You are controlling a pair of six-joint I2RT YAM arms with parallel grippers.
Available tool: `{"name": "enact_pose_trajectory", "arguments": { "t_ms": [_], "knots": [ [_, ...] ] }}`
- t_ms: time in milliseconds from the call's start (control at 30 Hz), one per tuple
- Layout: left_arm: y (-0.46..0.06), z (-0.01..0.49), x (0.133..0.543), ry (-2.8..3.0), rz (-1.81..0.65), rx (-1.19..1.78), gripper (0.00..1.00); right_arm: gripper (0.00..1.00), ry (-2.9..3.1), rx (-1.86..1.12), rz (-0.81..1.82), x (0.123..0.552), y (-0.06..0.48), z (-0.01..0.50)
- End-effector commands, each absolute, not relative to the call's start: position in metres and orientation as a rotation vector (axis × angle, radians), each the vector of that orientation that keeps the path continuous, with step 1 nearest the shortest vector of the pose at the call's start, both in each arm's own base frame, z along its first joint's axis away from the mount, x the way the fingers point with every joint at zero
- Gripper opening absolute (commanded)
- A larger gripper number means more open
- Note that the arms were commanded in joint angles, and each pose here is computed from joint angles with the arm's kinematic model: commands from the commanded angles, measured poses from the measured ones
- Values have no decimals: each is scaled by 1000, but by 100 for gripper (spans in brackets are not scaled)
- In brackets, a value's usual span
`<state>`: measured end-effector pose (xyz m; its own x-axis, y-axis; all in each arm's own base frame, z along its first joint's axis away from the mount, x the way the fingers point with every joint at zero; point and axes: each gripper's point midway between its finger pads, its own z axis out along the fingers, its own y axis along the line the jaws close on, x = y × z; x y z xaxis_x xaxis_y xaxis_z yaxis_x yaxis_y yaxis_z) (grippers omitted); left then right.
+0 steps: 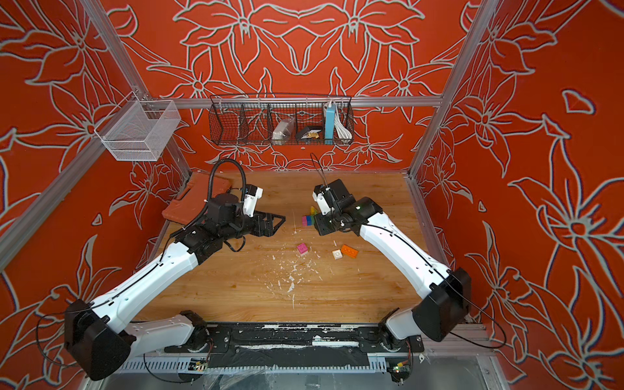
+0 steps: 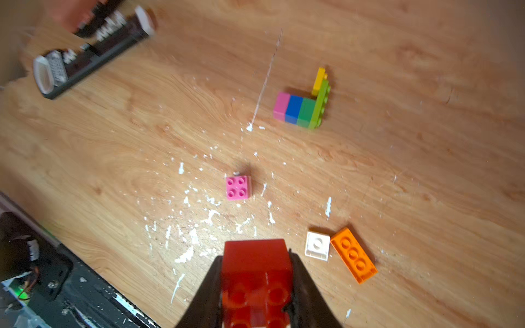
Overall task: Assemble the letter r with lego
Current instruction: Pick up the lego brick from the center of the board, then assemble the lego brick with the lego brick.
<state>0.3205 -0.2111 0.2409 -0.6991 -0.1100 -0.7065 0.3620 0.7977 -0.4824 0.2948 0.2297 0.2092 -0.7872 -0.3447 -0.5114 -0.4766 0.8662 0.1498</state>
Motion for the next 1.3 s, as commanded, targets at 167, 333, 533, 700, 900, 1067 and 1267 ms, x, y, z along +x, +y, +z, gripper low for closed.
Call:
{"name": "enact_pose_trajectory", "arguments": {
  "t_ms": [167, 333, 533, 700, 900, 1067, 1267],
  "knots": [
    [-182, 145, 301, 2697, -670, -176, 99, 0, 2734, -619, 46, 308, 224, 156],
    [-184, 122, 298, 2780, -730, -282, 99, 0, 2745, -692, 42, 313, 241, 136],
    [-185, 124, 298, 2673, -818, -321, 99, 0, 2792, -813, 187, 306, 267, 119],
    [-177, 128, 299, 2607, -853, -353, 99, 0, 2798, -890, 209, 306, 280, 106],
    [-174, 123, 296, 2594, -933, -399, 99, 0, 2808, -957, 243, 304, 300, 93],
    [-174, 123, 297, 2587, -953, -411, 99, 0, 2831, -963, 226, 305, 304, 84],
    [-175, 120, 296, 2599, -964, -409, 99, 0, 2863, -969, 210, 301, 303, 76]
  ]
}}
